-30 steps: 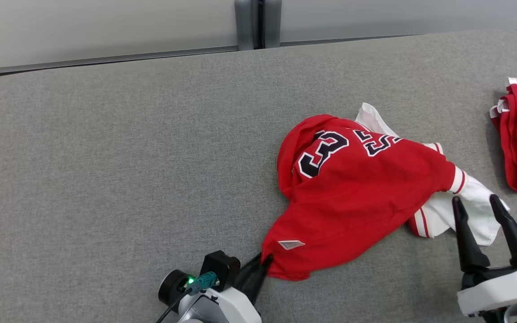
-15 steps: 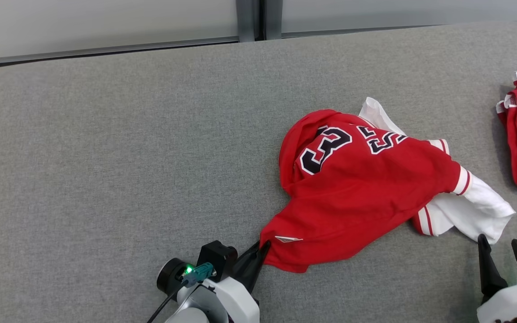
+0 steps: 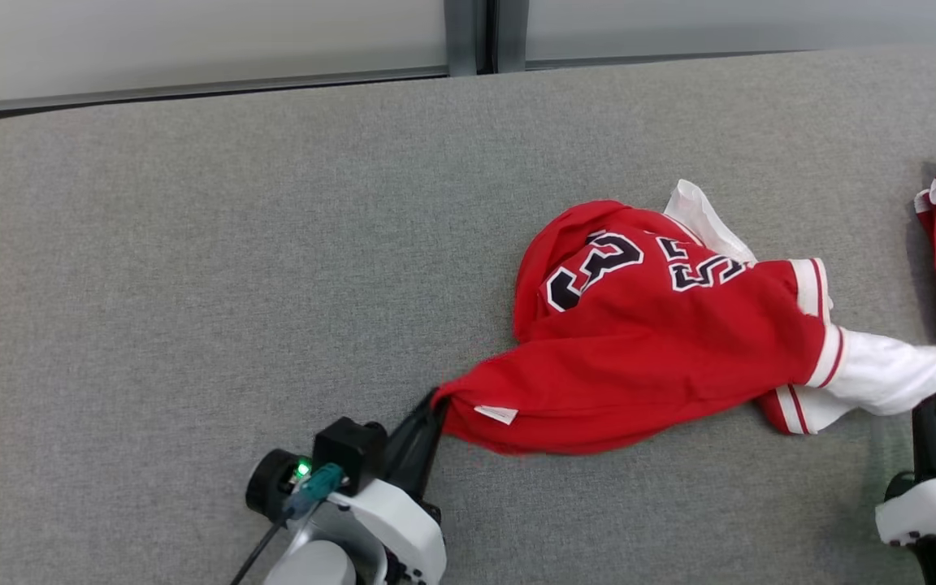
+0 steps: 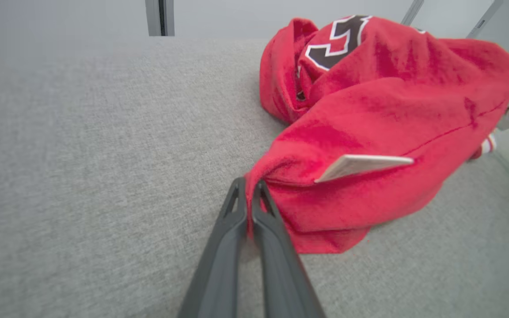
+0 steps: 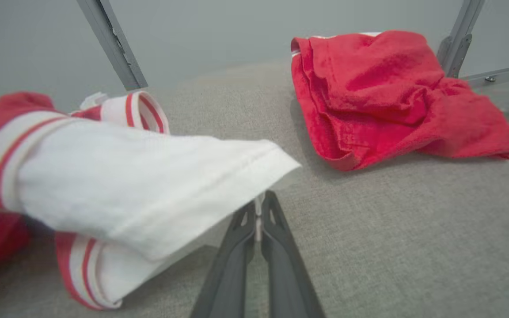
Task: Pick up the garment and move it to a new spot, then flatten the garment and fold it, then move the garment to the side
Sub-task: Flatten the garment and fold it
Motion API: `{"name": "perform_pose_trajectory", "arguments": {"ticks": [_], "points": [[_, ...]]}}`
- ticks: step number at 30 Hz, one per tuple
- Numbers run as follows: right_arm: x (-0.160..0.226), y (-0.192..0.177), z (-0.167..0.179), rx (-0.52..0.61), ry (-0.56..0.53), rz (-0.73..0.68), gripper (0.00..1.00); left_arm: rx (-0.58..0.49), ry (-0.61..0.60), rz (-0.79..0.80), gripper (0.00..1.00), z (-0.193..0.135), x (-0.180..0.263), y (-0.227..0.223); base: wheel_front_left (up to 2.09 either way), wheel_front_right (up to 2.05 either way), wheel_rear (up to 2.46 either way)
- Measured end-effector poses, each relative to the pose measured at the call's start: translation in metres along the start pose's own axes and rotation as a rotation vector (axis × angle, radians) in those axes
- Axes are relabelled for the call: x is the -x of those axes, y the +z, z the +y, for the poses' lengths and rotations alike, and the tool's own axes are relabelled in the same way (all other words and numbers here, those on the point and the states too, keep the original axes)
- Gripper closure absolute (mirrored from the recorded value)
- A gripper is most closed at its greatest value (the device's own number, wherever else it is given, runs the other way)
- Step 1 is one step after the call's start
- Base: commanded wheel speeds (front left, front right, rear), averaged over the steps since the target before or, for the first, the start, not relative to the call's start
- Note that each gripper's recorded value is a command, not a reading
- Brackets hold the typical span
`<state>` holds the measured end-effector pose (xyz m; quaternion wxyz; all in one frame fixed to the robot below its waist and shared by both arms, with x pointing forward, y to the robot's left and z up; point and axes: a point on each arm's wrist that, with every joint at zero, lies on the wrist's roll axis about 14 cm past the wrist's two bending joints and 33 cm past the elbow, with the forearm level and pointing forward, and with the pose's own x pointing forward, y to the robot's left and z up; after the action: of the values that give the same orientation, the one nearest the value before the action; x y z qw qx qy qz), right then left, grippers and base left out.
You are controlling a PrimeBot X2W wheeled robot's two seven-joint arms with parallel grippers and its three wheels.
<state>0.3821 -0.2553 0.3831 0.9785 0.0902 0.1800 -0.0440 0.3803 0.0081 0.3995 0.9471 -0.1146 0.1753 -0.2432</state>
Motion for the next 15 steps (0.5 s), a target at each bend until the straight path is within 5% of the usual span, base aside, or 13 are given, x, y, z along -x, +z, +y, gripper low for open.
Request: {"name": "perform_pose_trajectory", "arguments": {"ticks": [15], "points": [[0.038, 0.201, 0.064, 0.208, 0.187, -0.584, 1.0, -0.216, 0.241, -0.559, 1.0, 0.06, 0.065, 0.189, 0.0, 0.0, 0.0]]}}
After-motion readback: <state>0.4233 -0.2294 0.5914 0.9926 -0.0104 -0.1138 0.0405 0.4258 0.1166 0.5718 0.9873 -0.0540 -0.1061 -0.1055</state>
